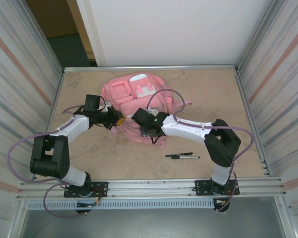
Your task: Pack the student bag
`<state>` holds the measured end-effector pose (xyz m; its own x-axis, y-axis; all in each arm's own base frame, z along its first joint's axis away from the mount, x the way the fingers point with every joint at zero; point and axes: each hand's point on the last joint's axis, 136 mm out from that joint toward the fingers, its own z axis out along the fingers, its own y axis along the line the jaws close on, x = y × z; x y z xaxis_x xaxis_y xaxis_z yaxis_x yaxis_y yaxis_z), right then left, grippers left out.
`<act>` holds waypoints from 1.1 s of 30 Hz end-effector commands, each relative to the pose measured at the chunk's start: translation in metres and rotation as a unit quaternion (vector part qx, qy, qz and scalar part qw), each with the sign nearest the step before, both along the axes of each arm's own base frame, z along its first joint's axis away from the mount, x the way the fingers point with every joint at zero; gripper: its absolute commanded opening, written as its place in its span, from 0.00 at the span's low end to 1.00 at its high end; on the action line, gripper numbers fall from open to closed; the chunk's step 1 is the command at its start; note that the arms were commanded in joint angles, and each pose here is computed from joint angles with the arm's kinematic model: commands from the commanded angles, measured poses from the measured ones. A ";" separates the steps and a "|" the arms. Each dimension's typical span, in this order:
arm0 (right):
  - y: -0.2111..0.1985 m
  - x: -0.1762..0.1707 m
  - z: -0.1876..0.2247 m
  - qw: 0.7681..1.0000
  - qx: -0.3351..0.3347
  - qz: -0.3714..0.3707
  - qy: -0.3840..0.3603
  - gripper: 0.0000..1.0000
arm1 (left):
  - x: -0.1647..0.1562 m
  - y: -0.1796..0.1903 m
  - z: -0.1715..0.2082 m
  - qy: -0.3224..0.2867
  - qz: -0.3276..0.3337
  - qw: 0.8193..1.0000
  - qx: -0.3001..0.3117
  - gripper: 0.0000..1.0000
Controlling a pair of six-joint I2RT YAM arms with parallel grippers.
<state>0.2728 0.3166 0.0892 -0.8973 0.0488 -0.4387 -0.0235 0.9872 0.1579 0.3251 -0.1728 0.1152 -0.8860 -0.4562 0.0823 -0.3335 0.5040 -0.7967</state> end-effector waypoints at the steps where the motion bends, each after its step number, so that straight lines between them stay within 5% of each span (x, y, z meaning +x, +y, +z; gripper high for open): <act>1: -0.033 0.010 0.014 0.999 -0.026 -0.018 -0.034 0.11 | -0.014 -0.007 0.015 -0.006 -0.049 0.999 -0.022 0.00; 7: -0.043 0.013 0.011 1.000 -0.012 0.017 -0.013 0.00 | -0.017 -0.003 0.006 0.007 -0.054 0.998 -0.026 0.00; 16: -0.092 0.031 0.017 0.997 -0.046 0.067 -0.006 0.00 | 0.008 0.039 -0.007 0.016 -0.018 1.000 -0.009 0.00; 21: -0.103 0.040 0.021 0.998 0.007 0.065 0.009 0.00 | 0.034 0.052 -0.007 0.026 -0.017 0.999 -0.025 0.00; 23: -0.088 0.040 0.024 0.996 0.046 0.081 0.008 0.00 | 0.048 0.067 0.000 0.032 0.020 0.999 -0.029 0.26; 26: -0.062 0.039 0.030 0.989 0.115 0.090 0.026 0.00 | 0.061 0.086 0.027 -0.027 0.105 0.994 -0.026 0.42; 30: -0.025 0.047 0.049 0.975 0.196 0.100 0.018 0.00 | 0.027 0.076 0.058 -0.060 0.087 0.994 0.037 0.48; 33: -0.003 0.050 0.066 0.967 0.229 0.113 0.014 0.00 | -0.009 0.045 0.064 -0.058 0.051 0.997 0.025 0.49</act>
